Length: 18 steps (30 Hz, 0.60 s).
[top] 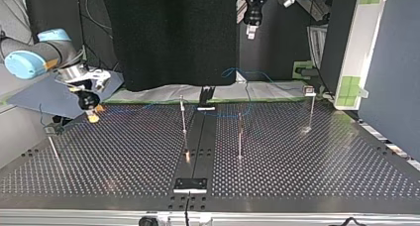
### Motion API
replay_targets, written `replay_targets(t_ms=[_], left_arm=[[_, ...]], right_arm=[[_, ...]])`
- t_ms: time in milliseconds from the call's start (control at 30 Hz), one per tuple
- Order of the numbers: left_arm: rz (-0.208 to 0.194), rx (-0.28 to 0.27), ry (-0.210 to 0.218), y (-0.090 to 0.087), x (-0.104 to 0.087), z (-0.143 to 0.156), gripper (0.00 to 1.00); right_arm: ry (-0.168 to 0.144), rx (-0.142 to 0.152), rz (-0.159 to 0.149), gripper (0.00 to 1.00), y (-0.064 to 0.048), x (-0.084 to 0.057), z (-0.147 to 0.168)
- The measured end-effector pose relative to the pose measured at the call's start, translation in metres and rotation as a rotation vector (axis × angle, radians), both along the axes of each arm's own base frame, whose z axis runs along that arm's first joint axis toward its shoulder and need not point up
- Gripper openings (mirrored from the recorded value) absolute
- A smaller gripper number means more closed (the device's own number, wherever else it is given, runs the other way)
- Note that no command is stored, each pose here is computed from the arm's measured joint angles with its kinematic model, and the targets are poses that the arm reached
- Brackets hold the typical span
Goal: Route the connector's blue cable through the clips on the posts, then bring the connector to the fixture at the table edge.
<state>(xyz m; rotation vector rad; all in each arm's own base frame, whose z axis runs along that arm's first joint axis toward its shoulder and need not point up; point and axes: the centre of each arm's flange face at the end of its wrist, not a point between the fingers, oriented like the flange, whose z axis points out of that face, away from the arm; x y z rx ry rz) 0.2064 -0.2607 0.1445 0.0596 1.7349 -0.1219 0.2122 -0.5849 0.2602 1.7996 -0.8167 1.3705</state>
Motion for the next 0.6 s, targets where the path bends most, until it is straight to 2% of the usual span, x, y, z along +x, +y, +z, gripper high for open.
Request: replay_targets(t_ms=[300, 600], left_arm=[[0.026, -0.111, -0.033, -0.001, 0.009, 0.004, 1.0], [0.047, -0.232, -0.085, -0.003, 0.021, 0.011, 1.0]], right_arm=[[0.017, 0.016, 0.003, 1.0, 0.03, 0.038, -0.025], [0.021, 0.02, 0.002, 1.0, 0.051, 0.074, -0.023]])
